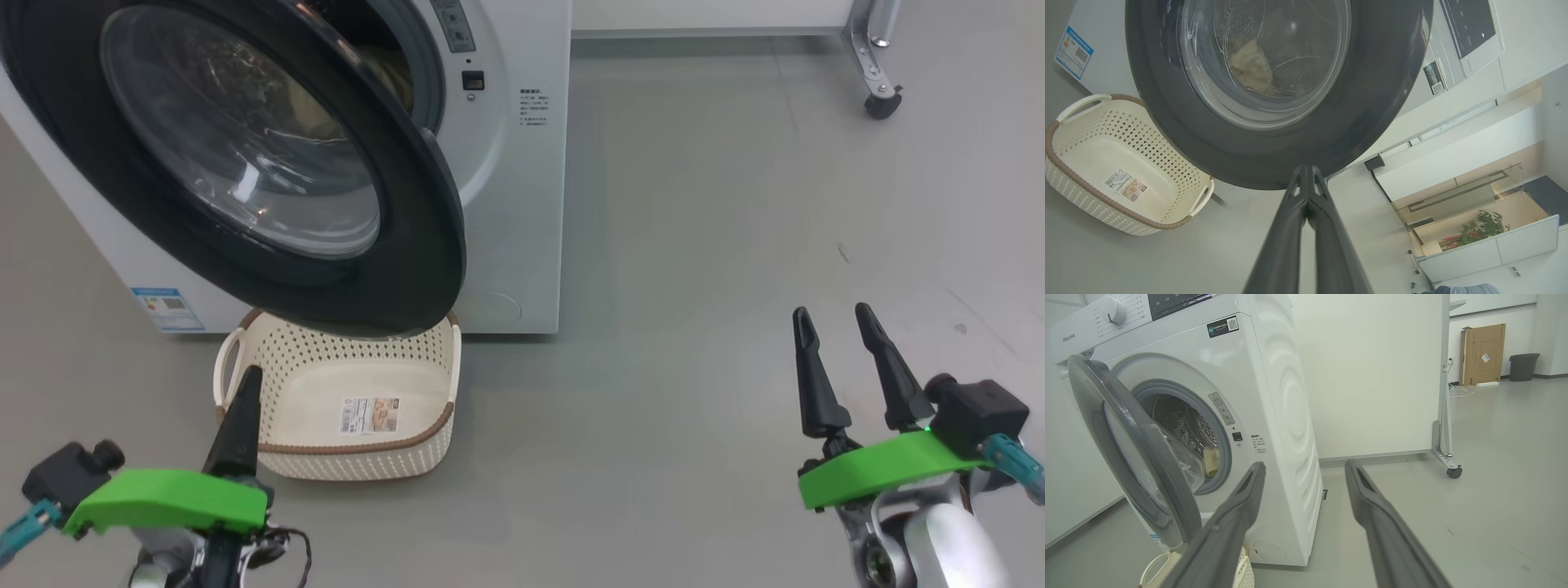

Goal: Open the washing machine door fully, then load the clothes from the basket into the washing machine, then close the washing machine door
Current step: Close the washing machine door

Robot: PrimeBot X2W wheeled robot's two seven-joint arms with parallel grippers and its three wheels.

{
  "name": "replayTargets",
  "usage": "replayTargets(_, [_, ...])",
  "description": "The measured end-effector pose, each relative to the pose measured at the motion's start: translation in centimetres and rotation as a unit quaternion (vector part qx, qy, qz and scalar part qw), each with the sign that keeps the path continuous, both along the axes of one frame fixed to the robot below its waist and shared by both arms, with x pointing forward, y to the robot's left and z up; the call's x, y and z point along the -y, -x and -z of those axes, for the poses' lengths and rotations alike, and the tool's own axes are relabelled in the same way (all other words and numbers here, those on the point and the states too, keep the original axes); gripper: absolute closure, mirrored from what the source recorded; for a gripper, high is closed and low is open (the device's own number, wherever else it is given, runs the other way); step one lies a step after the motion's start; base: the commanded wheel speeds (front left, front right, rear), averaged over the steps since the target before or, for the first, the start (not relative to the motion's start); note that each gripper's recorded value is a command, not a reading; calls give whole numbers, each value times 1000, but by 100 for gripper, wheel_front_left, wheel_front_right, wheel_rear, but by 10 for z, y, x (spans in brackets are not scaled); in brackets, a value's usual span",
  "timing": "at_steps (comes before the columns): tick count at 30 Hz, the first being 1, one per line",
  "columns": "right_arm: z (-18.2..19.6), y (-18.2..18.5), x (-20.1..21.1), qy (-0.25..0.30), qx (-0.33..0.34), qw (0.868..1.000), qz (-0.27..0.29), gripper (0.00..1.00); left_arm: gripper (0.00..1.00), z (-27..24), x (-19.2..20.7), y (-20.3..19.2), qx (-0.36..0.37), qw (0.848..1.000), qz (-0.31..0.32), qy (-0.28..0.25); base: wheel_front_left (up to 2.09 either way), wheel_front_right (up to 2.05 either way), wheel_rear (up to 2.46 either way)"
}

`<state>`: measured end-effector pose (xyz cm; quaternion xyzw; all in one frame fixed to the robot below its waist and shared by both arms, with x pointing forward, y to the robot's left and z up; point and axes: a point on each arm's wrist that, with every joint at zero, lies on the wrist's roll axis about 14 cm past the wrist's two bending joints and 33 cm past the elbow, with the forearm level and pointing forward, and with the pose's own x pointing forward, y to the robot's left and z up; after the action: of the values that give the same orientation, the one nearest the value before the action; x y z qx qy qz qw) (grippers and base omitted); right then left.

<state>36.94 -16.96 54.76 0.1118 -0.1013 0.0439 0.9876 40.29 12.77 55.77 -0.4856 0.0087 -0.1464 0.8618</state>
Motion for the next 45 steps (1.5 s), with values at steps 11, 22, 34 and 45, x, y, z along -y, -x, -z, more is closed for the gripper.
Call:
replayTargets(11, [-5,0,-20,0,8,1000,-30,0,100,13,-32,32,65,979,-77,-177,0,0,0])
replayTargets(22, [0,-6,-37,0,1,998,-55,0,100,17,-37,43,110,909,-108,-388,0,0,0])
replayTargets(34, [6,-9,-44,1,-9,998,-65,0,0,39,-34,52,75,913,-111,-386,0,0,0])
replayTargets(45, [9,-8,-42,1,-14,998,-62,0,0,49,-25,53,67,915,-91,-387,0,0,0])
